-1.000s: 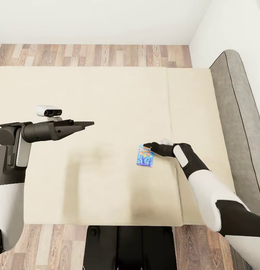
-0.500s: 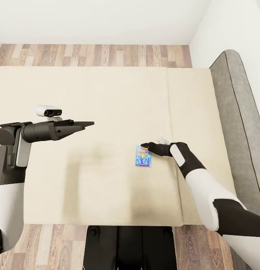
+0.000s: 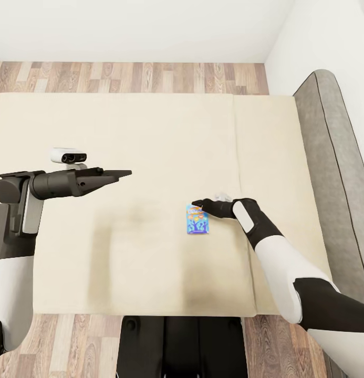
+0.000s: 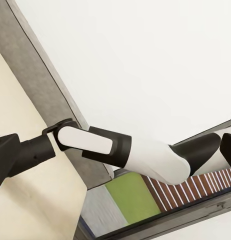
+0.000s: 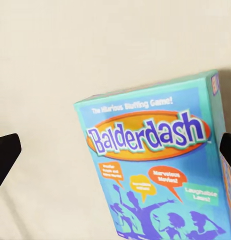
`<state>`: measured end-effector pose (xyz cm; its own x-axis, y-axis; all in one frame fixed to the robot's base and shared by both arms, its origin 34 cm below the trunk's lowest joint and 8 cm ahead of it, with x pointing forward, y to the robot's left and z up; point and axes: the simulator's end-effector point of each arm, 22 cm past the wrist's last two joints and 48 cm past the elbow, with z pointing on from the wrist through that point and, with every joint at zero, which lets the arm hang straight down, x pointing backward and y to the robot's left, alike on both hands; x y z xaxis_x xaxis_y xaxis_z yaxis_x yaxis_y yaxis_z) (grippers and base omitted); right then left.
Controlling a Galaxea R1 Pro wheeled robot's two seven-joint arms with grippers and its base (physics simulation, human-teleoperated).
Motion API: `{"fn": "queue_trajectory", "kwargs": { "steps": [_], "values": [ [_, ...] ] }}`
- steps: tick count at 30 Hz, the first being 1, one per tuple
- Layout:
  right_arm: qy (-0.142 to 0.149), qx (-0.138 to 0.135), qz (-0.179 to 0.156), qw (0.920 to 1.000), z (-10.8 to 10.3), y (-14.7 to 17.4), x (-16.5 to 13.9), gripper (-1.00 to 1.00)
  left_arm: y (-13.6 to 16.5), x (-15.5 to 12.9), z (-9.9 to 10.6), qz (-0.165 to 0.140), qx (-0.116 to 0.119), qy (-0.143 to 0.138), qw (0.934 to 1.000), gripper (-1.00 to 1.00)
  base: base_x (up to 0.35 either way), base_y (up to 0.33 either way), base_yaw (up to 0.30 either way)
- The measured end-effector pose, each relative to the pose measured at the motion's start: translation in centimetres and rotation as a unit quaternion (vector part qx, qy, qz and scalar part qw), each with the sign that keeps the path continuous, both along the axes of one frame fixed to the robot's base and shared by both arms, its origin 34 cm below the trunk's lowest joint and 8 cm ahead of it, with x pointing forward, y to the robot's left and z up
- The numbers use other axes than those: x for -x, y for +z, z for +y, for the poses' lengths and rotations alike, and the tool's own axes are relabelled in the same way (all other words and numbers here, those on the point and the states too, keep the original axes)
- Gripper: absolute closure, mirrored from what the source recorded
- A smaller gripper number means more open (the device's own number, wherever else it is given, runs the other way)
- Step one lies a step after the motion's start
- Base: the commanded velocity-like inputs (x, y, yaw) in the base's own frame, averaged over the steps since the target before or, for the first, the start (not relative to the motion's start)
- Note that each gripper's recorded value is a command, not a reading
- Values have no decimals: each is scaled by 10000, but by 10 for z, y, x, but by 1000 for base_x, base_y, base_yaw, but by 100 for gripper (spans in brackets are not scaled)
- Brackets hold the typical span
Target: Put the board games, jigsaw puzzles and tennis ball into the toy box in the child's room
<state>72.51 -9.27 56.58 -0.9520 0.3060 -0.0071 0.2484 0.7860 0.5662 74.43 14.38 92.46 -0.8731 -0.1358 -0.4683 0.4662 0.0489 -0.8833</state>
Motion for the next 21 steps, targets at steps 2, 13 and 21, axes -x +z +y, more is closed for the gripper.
{"fn": "queue_trajectory", "kwargs": {
  "steps": [2,13,21],
  "values": [
    [7,5,-3,10000,0,0,0,-100,0,0,0,-1,-1,0,10000,-100,0,0,0],
    [19,48,20,10000,-7,-3,2,-100,0,0,1,-3,-16,4,10000,-100,0,0,0],
    [24,60,36,10000,-8,-4,3,-100,0,-1,2,1,-25,14,10000,-100,0,0,0]
  ]
}}
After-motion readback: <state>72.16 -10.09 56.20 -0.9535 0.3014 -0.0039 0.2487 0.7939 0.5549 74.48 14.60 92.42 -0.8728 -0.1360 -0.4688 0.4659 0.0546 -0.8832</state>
